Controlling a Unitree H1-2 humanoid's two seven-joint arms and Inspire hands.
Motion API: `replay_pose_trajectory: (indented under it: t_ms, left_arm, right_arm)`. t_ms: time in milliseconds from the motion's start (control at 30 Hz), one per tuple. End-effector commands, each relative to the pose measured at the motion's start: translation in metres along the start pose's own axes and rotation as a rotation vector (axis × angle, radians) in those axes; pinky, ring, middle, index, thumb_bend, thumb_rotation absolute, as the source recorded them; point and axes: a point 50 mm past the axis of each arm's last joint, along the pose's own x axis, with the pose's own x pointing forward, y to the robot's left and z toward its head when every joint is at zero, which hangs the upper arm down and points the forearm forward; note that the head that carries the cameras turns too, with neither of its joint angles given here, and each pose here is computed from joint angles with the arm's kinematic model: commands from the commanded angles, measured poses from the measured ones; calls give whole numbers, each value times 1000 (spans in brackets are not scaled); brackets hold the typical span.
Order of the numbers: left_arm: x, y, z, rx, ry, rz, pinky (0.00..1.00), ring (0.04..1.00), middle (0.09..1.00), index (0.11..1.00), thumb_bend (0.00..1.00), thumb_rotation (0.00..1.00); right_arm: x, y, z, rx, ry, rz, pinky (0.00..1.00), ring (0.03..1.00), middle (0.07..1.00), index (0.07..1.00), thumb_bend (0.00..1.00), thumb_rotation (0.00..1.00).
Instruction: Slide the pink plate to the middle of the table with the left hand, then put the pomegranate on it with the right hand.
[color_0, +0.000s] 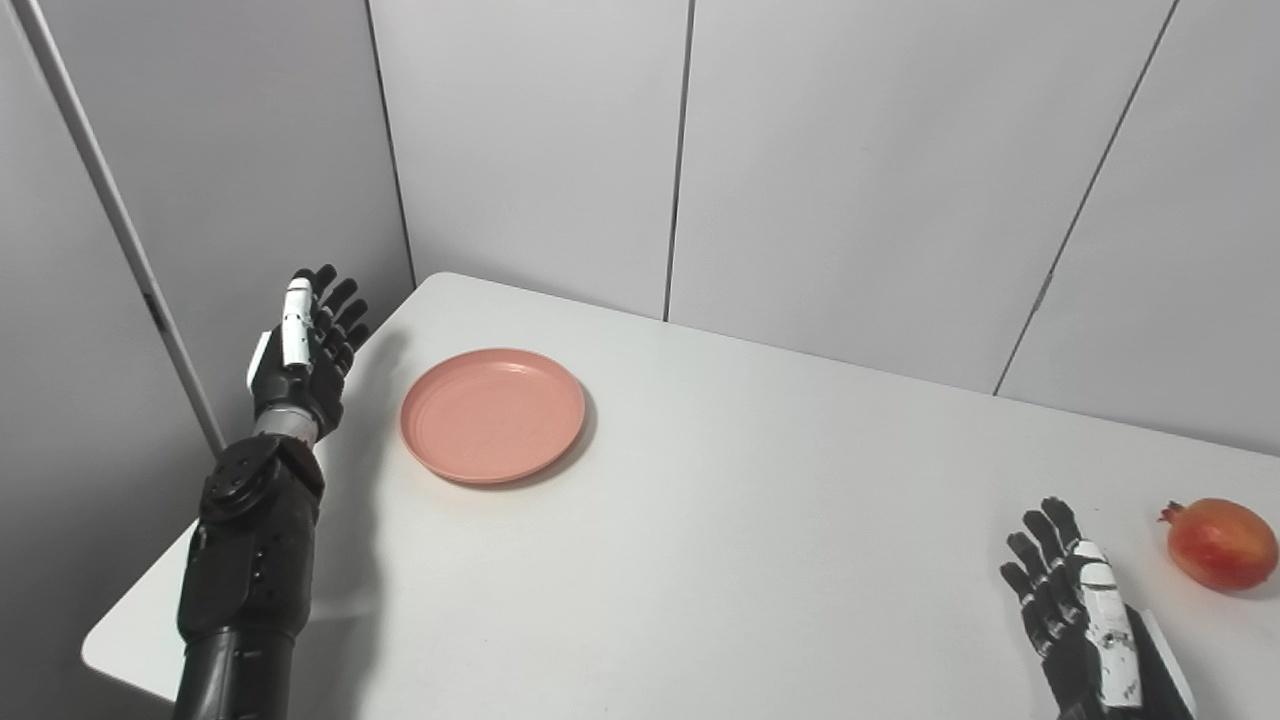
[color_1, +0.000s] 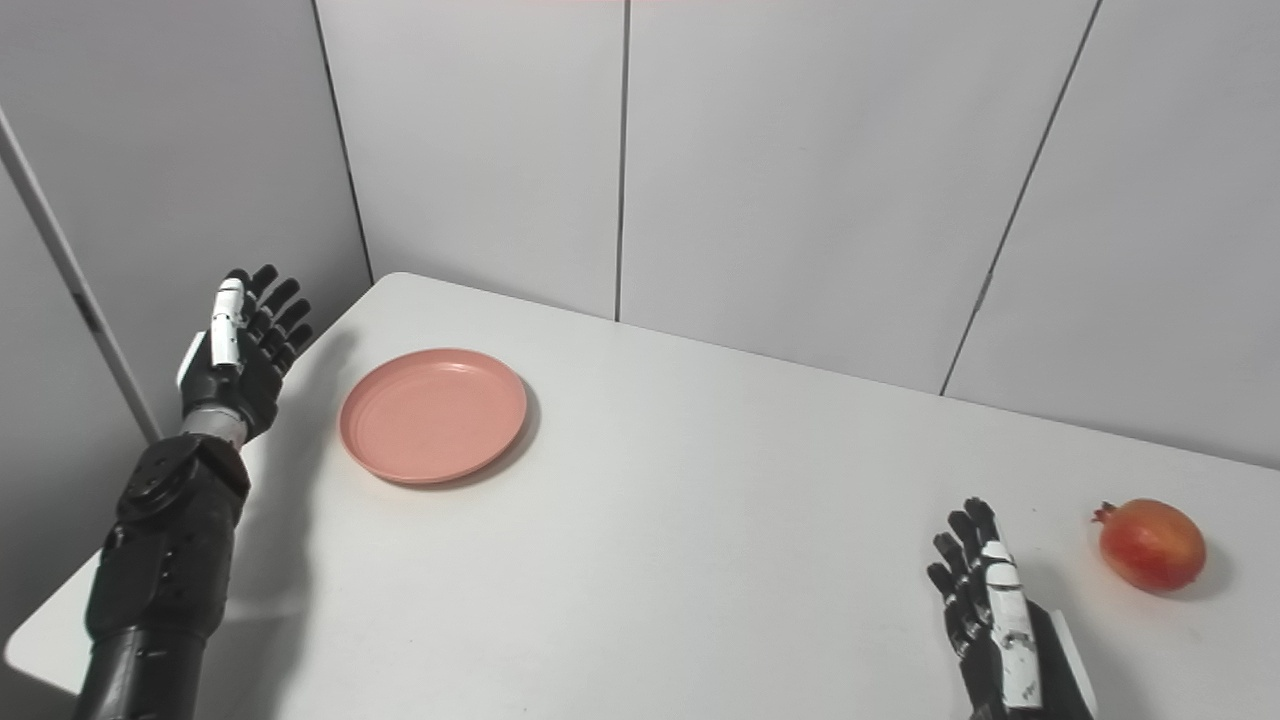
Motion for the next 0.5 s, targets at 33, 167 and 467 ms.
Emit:
replay_pose_trajectory:
  t_ms: [33,167,467]
  left_arm:
    - [13,-6,20,-7,-88,-32,951,921,920,902,309,1000]
    - [19,2,9,-24,-65,-27,924,906,908,887,327,1000]
    - [18,5,-11,-44,-21,7,870,864,867,850,336,1000]
  right_arm:
    - [6,4,17,-15,-67,25,1000,1000,1000,1000,71,1000]
    - [5,4,18,-5,-65,24,1000,1000,1000,1000,73,1000]
    - [6,3,18,-7,-66,25,1000,1000,1000,1000,71,1000]
